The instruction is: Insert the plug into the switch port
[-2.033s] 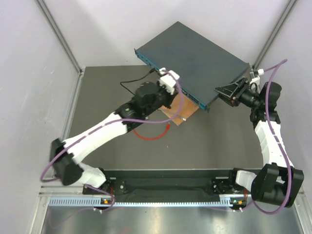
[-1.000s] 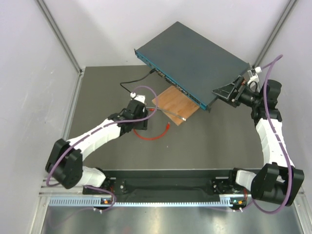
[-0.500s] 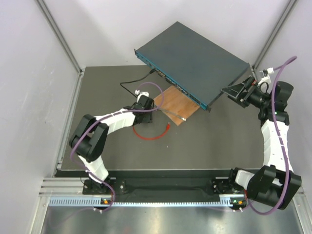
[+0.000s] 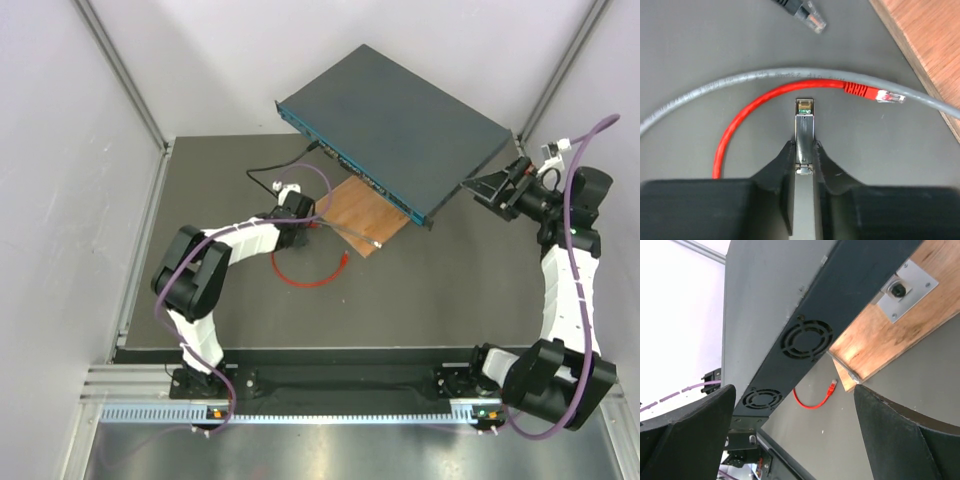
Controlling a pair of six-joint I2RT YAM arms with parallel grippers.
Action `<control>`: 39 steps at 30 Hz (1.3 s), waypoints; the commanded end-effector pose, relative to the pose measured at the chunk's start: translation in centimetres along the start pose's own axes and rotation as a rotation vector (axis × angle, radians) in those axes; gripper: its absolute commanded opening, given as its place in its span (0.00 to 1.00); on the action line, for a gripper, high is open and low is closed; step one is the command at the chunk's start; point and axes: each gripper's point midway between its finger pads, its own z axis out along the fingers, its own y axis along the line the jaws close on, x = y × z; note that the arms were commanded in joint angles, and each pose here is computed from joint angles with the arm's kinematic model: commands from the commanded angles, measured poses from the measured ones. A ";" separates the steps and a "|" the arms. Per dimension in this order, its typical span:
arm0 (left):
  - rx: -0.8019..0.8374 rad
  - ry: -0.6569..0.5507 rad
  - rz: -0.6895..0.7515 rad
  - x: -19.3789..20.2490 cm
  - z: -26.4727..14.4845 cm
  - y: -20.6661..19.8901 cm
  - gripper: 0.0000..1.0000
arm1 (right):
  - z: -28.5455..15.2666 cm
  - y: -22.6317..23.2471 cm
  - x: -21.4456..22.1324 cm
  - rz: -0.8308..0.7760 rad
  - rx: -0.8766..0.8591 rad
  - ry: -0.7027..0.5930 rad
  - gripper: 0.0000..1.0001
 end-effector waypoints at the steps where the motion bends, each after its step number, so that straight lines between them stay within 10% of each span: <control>1: -0.021 0.083 -0.037 1.8 -2.1 1.6 0.09 | -1.5 2.7 -2.1 -0.131 -0.025 -0.050 1.00; 9: 0.188 0.084 0.049 0.9 -10.3 0.7 0.04 | -3.1 5.0 -4.1 -0.251 -0.024 -0.103 1.00; 21: 0.763 -0.354 0.708 -2.9 -28.5 -8.0 0.00 | -0.2 13.0 -1.2 -0.423 -0.249 0.022 0.96; 39: 0.626 -0.725 1.118 -8.8 -33.5 -10.8 0.00 | 5.5 21.5 13.1 -0.518 -0.569 0.408 0.64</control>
